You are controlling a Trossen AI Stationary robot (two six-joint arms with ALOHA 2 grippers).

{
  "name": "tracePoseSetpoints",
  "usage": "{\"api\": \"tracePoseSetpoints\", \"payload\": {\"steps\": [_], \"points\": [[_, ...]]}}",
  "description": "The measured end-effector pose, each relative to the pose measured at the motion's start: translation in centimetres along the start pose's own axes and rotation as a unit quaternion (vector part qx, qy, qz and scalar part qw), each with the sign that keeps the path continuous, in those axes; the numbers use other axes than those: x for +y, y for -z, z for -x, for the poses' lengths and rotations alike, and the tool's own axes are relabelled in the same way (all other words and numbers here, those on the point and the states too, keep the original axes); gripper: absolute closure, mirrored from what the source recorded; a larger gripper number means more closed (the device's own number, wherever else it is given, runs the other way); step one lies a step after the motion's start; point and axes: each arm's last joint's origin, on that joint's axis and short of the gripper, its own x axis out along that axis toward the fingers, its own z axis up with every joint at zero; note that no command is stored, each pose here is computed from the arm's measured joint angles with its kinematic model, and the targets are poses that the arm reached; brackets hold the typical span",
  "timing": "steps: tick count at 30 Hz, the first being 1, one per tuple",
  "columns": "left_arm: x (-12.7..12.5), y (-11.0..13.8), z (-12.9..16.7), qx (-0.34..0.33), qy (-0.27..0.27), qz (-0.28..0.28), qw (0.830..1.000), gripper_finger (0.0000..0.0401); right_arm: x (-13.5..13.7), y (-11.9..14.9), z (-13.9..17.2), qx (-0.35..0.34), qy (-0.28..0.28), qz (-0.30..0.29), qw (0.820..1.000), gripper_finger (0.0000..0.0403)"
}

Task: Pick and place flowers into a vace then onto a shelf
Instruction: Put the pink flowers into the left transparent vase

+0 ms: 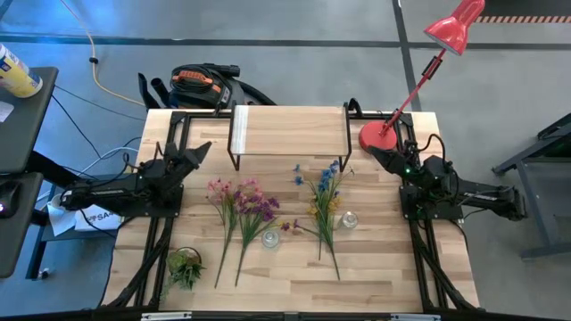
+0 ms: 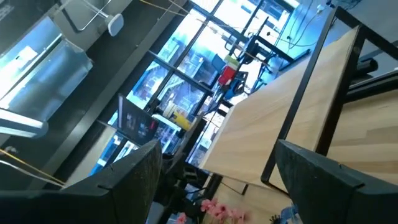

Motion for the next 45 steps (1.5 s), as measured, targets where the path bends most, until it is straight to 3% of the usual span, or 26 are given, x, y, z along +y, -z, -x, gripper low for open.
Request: {"api": "tracePoseSetpoints", "payload": {"steps": [6,9,13,18,22,26,30,34,38,42,45], "points": [[-0.6,0.0,0.0,0.029,0.040,0.034,0.998,0.0341,0.0,0.0,0.0,0.002,0.000,-0.014,1.000,0.0098],[-0.3,-0.1,0.0,0.009,0.019,-0.019,1.000,0.0341,-0.2,0.1,0.0,0.002,0.012,-0.010,1.000,0.0098],[-0.2,-0.1,0.0,0.004,0.013,-0.024,1.000,0.0341,-0.5,0.2,0.0,0.006,0.028,-0.003,1.000,0.0098],[-0.4,-0.2,0.0,0.002,0.023,0.063,0.998,0.0341,-0.7,0.4,0.0,0.019,0.035,-0.005,0.999,0.0098],[-0.4,-0.1,0.0,0.013,0.022,0.076,0.997,0.0341,-0.7,0.4,0.0,0.022,0.038,-0.004,0.999,0.0098],[-0.8,-0.1,0.0,0.031,0.049,0.088,0.994,0.0341,-0.7,0.4,0.0,0.021,0.038,-0.003,0.999,0.0098],[-1.6,-0.7,0.1,0.009,0.085,0.109,0.990,0.0341,-0.8,0.4,0.0,0.007,0.046,-0.003,0.999,0.0098],[-3.9,-2.3,0.5,-0.017,0.122,0.069,0.990,0.0343,-0.8,0.4,0.0,0.016,0.041,-0.004,0.999,0.0098],[-7.2,-4.1,0.5,0.007,0.083,-0.023,0.996,0.0367,-0.9,0.5,0.1,0.023,0.047,-0.009,0.999,0.0098],[-10.7,-4.7,-0.4,0.121,0.004,-0.120,0.985,0.0377,-1.4,0.8,0.1,0.036,0.071,-0.013,0.997,0.0098],[-12.0,-3.6,-1.6,0.246,-0.088,-0.173,0.950,0.0352,-1.8,1.0,0.2,0.047,0.093,-0.014,0.994,0.0098]]}}
